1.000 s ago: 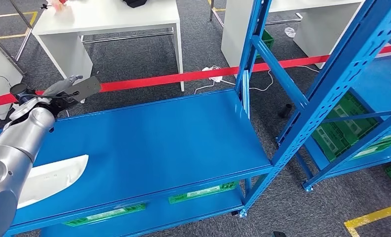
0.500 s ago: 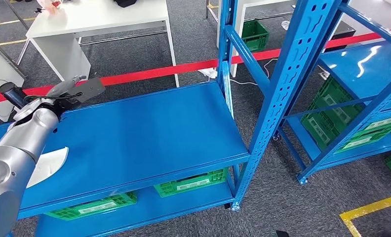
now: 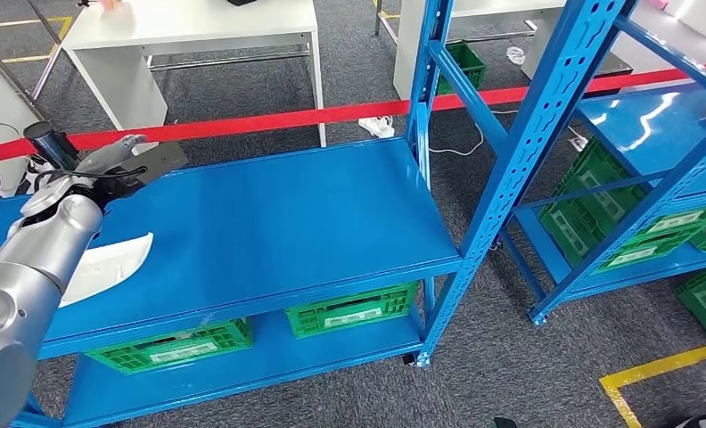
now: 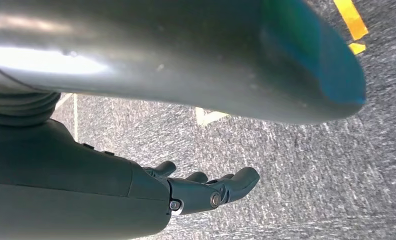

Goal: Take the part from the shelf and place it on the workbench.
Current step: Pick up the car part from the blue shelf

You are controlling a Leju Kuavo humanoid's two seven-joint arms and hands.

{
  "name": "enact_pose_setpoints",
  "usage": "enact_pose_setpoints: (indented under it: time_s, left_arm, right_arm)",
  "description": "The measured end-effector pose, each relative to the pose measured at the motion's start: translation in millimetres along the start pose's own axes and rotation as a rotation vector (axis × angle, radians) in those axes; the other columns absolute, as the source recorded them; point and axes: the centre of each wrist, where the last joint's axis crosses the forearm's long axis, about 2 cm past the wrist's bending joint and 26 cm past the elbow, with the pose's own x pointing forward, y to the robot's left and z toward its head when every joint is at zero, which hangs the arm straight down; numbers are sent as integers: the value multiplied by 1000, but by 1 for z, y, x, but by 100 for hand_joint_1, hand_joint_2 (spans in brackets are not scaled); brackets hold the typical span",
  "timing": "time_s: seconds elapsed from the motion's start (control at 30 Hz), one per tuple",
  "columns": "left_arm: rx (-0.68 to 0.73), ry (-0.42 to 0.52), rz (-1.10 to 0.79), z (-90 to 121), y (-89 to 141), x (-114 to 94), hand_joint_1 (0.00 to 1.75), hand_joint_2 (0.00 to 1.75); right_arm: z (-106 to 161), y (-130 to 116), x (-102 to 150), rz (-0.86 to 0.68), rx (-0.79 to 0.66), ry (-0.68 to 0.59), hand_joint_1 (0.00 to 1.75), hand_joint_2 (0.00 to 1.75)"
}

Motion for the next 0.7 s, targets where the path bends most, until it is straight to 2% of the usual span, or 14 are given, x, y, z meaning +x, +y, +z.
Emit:
enact_pose_setpoints:
  time_s: [0.27,0.4,0.7]
  left_arm:
    - [-41,36,19,2,1,-10,0,0]
    - [-38,50,22,3,3,-15,0,175]
    - [-25,105,7,7,8,-34,0,175]
  right_arm:
    - [0,-1,-1,-3,-2,3,0,0]
    - [0,-1,-1,-7,-3,4,0,0]
    - [0,-1,-1,11,-2,-1,0,0]
